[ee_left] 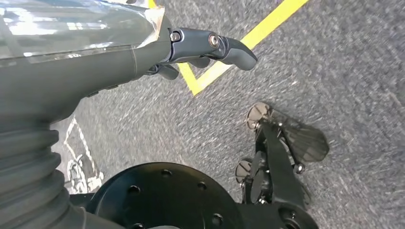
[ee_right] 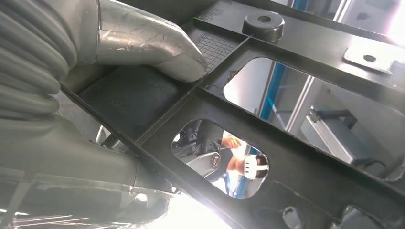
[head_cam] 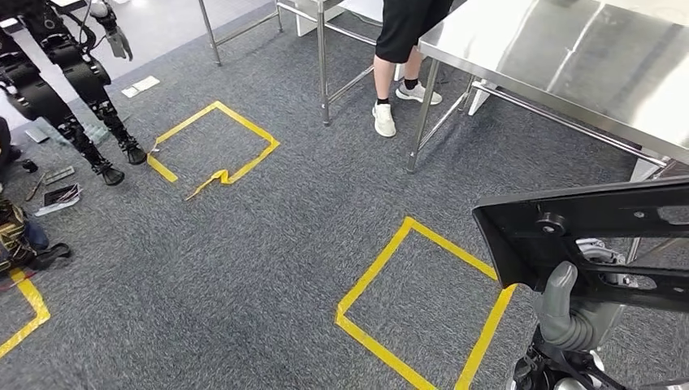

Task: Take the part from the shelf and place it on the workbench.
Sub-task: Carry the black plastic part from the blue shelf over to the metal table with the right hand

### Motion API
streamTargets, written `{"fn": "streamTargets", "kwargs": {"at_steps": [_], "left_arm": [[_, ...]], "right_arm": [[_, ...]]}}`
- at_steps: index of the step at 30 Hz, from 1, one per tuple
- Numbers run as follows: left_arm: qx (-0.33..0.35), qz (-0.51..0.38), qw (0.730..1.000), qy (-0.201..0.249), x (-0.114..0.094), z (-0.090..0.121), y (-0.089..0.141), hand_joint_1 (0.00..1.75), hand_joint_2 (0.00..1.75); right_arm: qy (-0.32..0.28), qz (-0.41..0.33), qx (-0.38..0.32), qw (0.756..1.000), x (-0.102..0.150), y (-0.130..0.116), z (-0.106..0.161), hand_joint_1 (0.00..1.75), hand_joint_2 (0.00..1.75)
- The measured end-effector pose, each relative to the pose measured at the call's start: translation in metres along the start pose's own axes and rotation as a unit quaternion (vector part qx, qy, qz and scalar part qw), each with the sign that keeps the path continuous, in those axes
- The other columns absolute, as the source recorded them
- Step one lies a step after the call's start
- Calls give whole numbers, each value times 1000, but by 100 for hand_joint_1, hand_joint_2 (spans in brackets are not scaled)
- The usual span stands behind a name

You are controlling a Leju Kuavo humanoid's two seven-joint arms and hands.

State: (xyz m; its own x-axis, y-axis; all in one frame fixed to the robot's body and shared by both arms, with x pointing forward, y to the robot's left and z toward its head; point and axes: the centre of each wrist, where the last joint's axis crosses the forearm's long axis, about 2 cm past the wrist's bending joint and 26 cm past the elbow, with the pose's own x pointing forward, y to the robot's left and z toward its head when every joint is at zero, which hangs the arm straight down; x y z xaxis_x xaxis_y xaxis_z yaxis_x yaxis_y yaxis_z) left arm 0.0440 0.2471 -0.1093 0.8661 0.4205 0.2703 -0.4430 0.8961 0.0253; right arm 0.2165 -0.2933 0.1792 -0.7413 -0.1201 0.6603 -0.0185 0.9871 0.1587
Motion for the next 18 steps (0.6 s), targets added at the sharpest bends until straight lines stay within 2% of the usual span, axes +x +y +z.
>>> {"fn": "streamTargets", "kwargs": {"at_steps": [5, 18], "left_arm": [[-11, -3, 1000, -4, -4, 3, -13, 0, 175], [-11, -8, 1000, -8, -3, 3, -15, 0, 175]], "right_arm": [[-1, 5, 0, 1000, 0, -3, -1, 175, 175], [5, 11, -1, 1000, 1, -4, 4, 175, 175]]}}
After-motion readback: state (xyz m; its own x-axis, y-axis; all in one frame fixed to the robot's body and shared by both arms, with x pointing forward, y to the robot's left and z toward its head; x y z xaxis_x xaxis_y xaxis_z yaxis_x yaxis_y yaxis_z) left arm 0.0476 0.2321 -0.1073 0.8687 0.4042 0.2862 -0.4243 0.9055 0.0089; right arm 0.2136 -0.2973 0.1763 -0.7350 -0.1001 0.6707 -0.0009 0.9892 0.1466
